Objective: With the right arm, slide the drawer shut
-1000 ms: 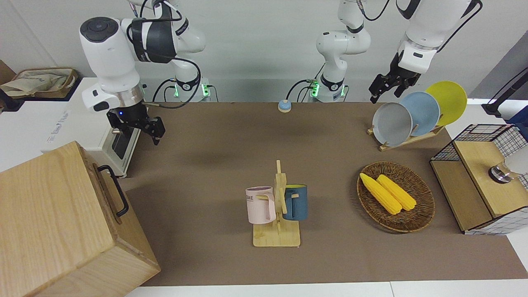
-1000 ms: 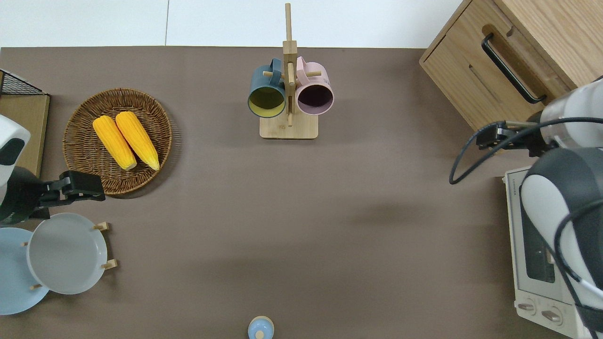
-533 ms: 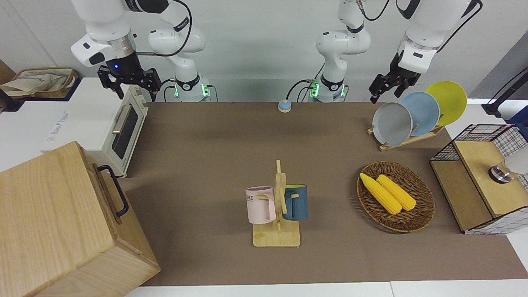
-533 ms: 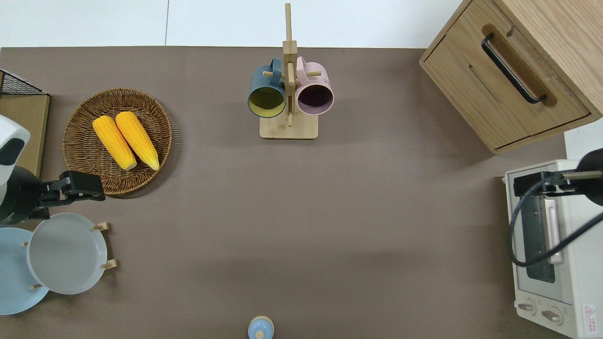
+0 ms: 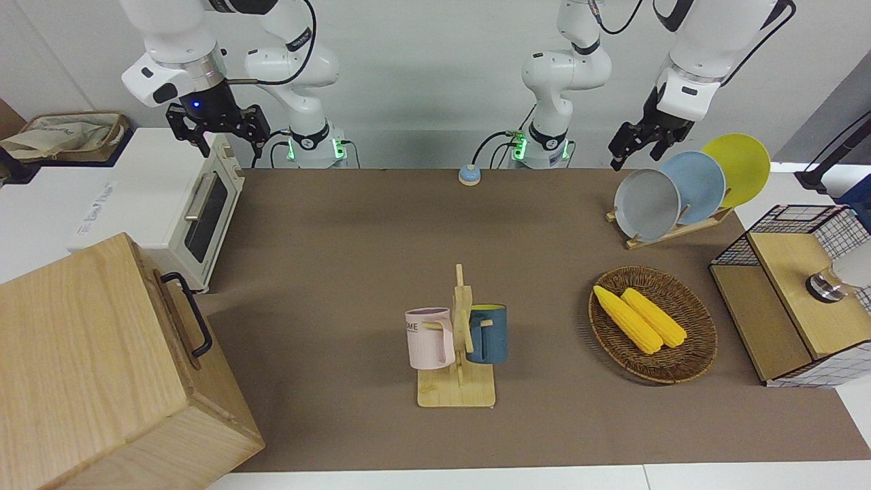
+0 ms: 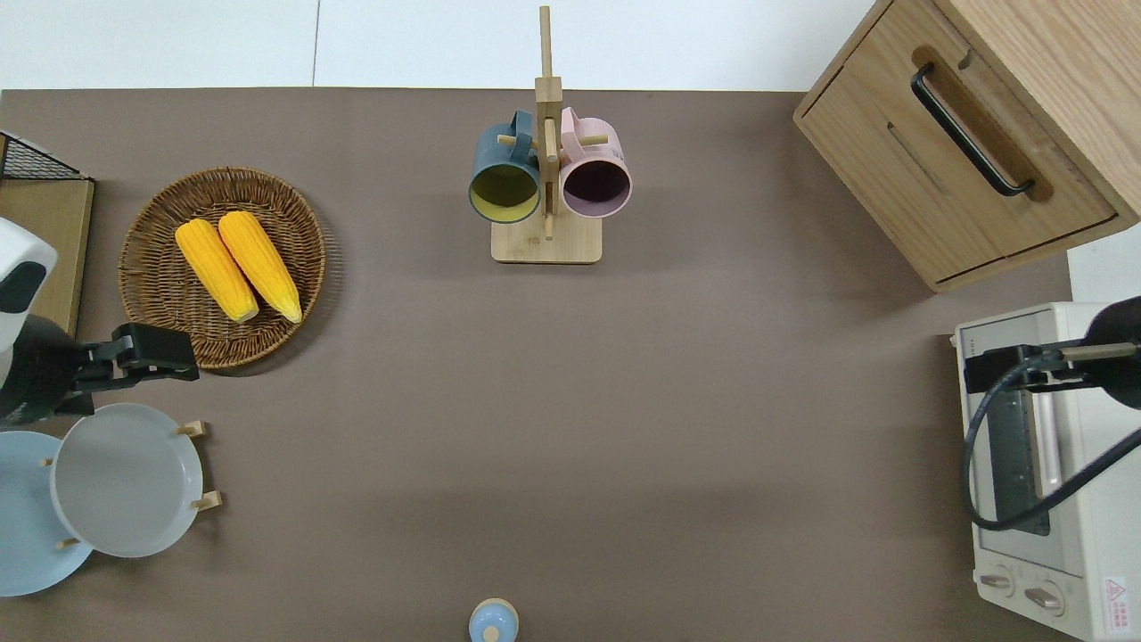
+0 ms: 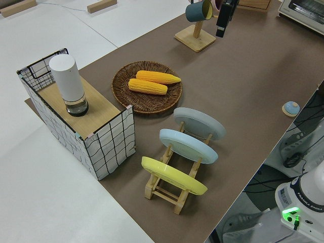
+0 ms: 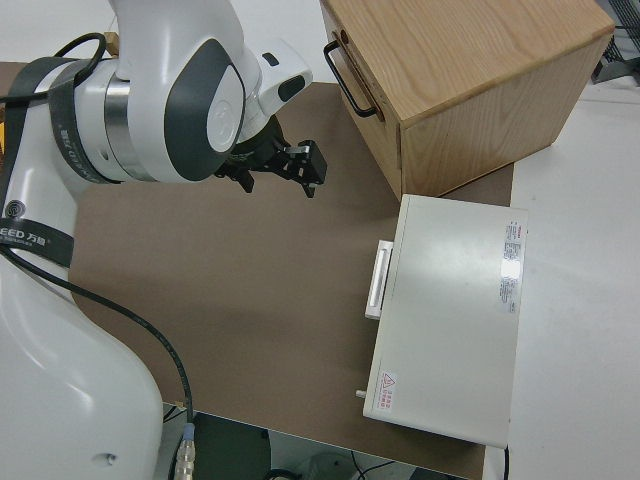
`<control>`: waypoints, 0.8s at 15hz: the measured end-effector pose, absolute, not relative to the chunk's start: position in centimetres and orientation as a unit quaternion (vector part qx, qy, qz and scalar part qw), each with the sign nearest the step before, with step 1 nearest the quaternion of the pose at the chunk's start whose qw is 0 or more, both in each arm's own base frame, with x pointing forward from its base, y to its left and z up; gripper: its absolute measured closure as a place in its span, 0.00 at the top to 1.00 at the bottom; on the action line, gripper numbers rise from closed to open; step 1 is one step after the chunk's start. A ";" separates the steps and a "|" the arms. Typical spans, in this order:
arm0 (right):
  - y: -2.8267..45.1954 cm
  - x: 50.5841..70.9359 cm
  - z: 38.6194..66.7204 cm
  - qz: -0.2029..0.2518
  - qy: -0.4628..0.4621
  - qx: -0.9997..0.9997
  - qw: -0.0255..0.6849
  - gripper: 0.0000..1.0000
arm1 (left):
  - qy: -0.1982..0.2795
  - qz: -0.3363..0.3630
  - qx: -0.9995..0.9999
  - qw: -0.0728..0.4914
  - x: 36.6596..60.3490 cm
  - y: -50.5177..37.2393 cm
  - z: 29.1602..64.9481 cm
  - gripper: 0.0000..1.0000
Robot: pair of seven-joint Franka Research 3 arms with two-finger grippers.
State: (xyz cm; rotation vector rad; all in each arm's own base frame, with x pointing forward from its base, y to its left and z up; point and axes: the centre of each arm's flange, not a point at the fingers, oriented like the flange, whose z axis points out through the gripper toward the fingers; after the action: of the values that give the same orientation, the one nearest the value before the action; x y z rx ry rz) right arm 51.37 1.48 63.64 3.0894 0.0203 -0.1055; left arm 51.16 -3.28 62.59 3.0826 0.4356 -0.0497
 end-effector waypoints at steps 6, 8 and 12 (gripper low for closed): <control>2.1 51.3 63.6 -0.035 0.013 0.999 0.027 0.98 | 0.140 -0.016 0.990 0.014 51.2 -3.3 62.6 1.00; 2.1 51.1 63.5 -0.044 0.013 0.999 0.027 0.98 | 0.140 -0.016 0.990 0.014 51.2 -3.3 62.6 1.00; 2.1 51.0 63.5 -0.047 0.013 0.998 0.027 0.98 | 0.140 -0.016 0.990 0.014 51.2 -3.3 62.6 1.00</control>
State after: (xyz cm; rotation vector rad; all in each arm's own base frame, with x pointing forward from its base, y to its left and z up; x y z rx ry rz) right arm 51.03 2.11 63.46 3.0829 0.0408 -0.1465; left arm 51.16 -3.28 62.59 3.0826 0.4356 -0.0497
